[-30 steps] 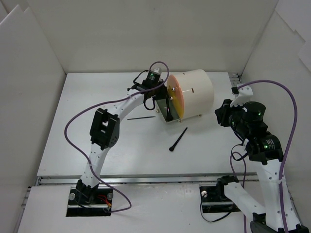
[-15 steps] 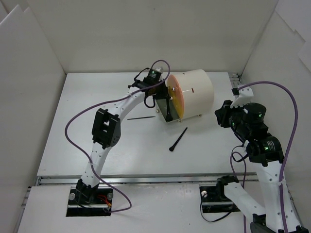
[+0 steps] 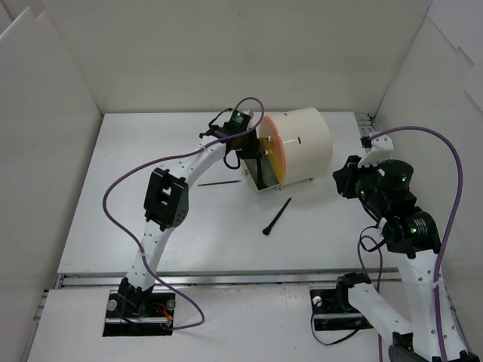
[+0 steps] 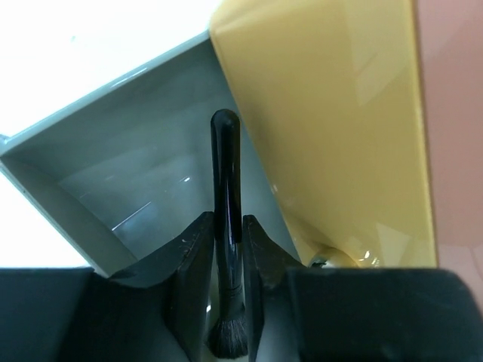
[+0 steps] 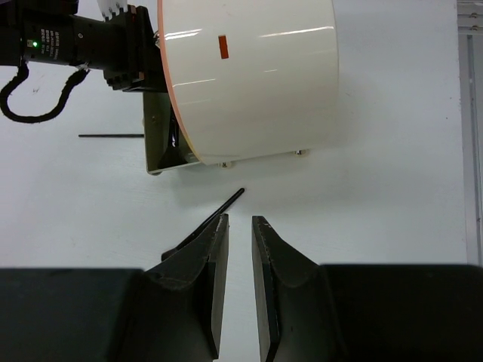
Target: Organize the makeup
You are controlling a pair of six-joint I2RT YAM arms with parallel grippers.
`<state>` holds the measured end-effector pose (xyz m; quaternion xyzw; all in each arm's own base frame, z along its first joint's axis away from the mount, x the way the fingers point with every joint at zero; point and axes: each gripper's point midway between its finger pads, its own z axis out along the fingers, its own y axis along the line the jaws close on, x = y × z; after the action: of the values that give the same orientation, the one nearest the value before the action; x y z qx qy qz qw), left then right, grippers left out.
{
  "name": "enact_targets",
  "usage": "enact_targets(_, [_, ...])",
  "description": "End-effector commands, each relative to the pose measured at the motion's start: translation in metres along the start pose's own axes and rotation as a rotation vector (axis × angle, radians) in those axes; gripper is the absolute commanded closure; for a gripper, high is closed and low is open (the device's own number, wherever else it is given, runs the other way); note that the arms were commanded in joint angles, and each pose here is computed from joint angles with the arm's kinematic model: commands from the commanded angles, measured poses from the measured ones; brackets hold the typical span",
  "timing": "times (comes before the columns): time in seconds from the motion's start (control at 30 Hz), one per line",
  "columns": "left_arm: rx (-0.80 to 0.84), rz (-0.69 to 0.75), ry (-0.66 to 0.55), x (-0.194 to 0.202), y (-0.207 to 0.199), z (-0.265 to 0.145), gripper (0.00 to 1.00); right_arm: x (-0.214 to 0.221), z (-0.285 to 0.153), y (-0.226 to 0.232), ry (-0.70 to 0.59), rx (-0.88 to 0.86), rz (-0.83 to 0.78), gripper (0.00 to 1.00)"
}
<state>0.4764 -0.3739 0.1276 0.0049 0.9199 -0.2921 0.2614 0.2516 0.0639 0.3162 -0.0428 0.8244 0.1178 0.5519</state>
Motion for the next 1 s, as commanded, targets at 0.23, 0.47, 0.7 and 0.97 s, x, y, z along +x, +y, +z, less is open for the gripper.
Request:
enact_targets(0.23, [0.023,0.01,-0.05,-0.018,-0.013,-0.02,0.65,-0.011,0.0,0.006,-0.043,-0.026,0.008,0.83])
enact_targets(0.47, [0.096,0.031,-0.129,-0.041,-0.043,-0.061,0.63,-0.013,-0.001,0.006,-0.048,-0.025,0.005,0.83])
enact_targets(0.7, [0.111,0.053,-0.244,-0.069,-0.04,-0.134,0.62,-0.03,0.003,0.009,-0.063,-0.041,-0.016,0.83])
enact_targets(0.97, [-0.035,0.227,-0.107,-0.021,0.05,-0.161,0.52,-0.037,0.016,0.014,-0.057,-0.064,-0.017,0.84])
